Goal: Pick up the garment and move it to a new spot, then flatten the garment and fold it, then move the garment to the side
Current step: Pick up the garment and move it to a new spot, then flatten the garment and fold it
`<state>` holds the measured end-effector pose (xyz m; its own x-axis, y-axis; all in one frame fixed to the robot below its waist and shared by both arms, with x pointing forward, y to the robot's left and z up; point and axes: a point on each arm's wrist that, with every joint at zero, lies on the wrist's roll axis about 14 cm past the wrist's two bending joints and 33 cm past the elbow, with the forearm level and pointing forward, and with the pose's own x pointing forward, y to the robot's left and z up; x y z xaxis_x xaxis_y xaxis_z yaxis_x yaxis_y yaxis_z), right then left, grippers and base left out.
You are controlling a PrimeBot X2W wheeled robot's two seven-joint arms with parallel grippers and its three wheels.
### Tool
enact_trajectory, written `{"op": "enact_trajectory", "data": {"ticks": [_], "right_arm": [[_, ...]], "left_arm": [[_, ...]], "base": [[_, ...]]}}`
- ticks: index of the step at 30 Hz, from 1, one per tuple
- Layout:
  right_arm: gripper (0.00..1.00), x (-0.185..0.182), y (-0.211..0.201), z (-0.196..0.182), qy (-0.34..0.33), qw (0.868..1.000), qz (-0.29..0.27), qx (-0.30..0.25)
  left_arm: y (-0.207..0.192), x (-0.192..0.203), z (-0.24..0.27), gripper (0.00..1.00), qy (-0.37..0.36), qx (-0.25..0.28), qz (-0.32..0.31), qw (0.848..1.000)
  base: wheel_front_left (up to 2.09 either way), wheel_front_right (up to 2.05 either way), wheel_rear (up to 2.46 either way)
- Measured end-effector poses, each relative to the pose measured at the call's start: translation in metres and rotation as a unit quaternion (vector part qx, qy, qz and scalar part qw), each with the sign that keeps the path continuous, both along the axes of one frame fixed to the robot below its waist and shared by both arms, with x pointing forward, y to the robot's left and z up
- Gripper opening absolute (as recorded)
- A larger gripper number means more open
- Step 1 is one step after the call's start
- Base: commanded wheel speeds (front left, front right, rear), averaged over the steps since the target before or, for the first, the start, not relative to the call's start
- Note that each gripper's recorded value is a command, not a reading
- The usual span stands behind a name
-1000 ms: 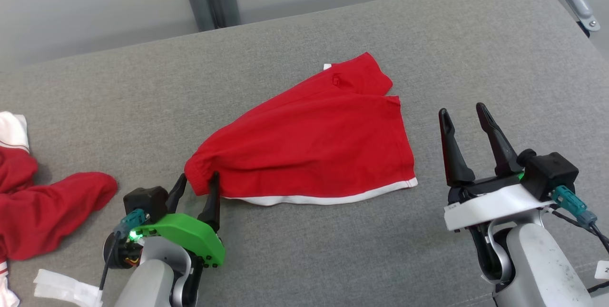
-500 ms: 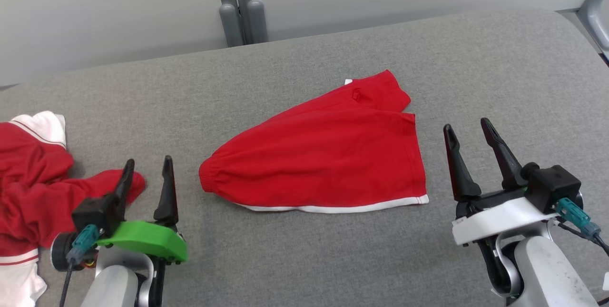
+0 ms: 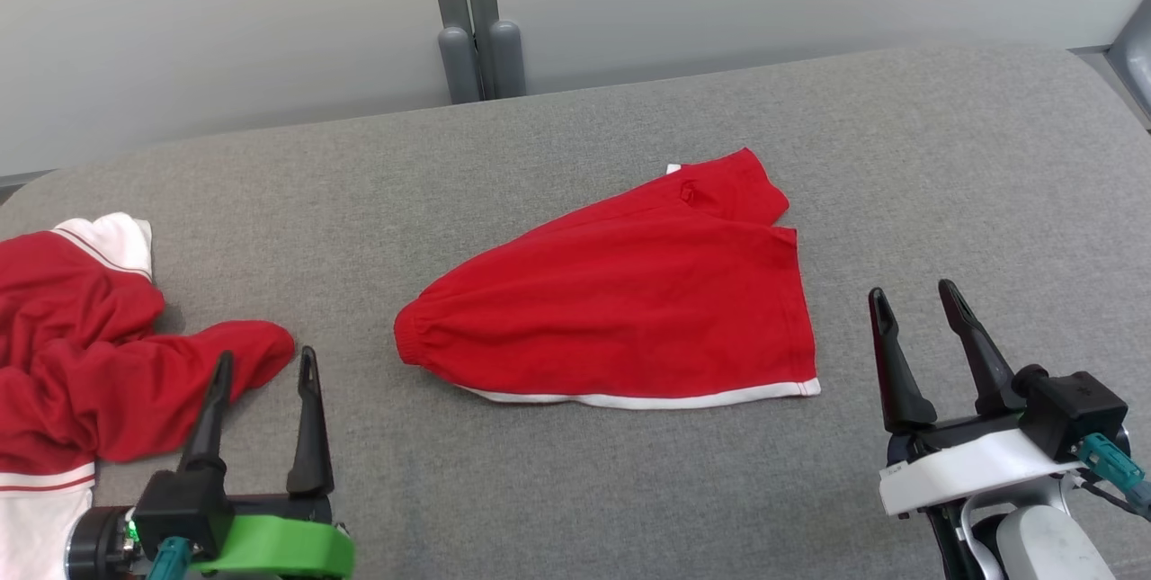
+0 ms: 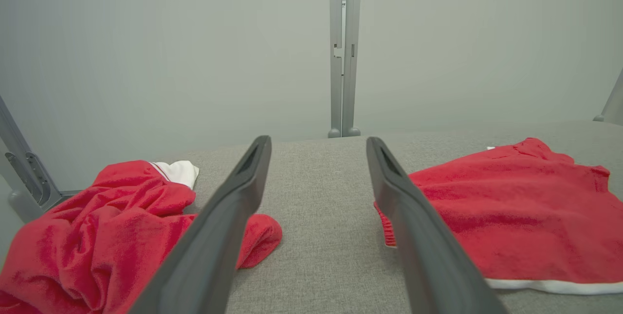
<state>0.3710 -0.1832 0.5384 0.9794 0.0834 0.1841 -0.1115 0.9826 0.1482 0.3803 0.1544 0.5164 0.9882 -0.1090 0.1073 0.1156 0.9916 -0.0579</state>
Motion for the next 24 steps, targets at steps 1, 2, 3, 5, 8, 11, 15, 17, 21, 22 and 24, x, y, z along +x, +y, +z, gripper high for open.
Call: {"op": "enact_trajectory", "data": {"ticks": [1, 2, 3, 5, 8, 11, 15, 17, 21, 22, 24], "right_arm": [[1.00, 0.000, 0.000, -0.001, 0.001, 1.000, -0.001, 0.000], [1.00, -0.001, -0.001, -0.001, 0.002, 1.000, -0.002, 0.000], [1.00, -0.001, -0.001, -0.001, 0.002, 1.000, -0.003, -0.001], [1.00, -0.001, -0.001, -0.001, 0.002, 1.000, -0.003, -0.001], [1.00, -0.002, -0.003, 0.001, -0.001, 1.000, -0.006, -0.002], [1.00, -0.003, -0.003, 0.001, -0.002, 1.000, -0.006, -0.003], [1.00, -0.004, -0.001, 0.002, -0.004, 1.000, -0.004, -0.004], [1.00, -0.004, -0.001, 0.004, -0.006, 1.000, -0.004, -0.004], [1.00, -0.004, -0.003, 0.005, -0.007, 1.000, -0.006, -0.005], [1.00, -0.004, -0.003, 0.005, -0.007, 1.000, -0.006, -0.006], [1.00, -0.004, -0.004, 0.004, -0.007, 1.000, -0.007, -0.006]], "left_arm": [[-0.002, -0.002, -0.001, 1.00, 0.002, 0.001, -0.004, 1.000], [-0.004, -0.005, -0.003, 1.00, 0.004, 0.000, -0.007, 1.000], [-0.006, -0.006, -0.004, 1.00, 0.004, 0.001, -0.009, 1.000], [-0.006, -0.008, -0.004, 1.00, 0.003, 0.005, -0.012, 1.000], [-0.006, -0.010, -0.003, 1.00, 0.001, 0.006, -0.011, 1.000], [-0.005, -0.011, 0.000, 1.00, -0.003, 0.007, -0.009, 1.000], [-0.005, -0.012, 0.001, 1.00, -0.006, 0.006, -0.009, 1.000], [-0.004, -0.013, 0.001, 1.00, -0.005, 0.005, -0.009, 1.000], [-0.001, -0.015, -0.002, 1.00, -0.002, 0.010, -0.006, 1.000], [0.000, -0.015, -0.002, 1.00, -0.002, 0.011, -0.005, 1.000], [0.000, -0.014, -0.002, 1.00, -0.002, 0.011, -0.004, 1.000]], "base": [[0.00, 0.00, 0.00], [0.00, 0.00, 0.00], [0.00, 0.00, 0.00], [0.00, 0.00, 0.00], [0.00, 0.00, 0.00], [0.00, 0.00, 0.00], [0.00, 0.00, 0.00], [0.00, 0.00, 0.00], [0.00, 0.00, 0.00], [0.00, 0.00, 0.00], [0.00, 0.00, 0.00]]}}
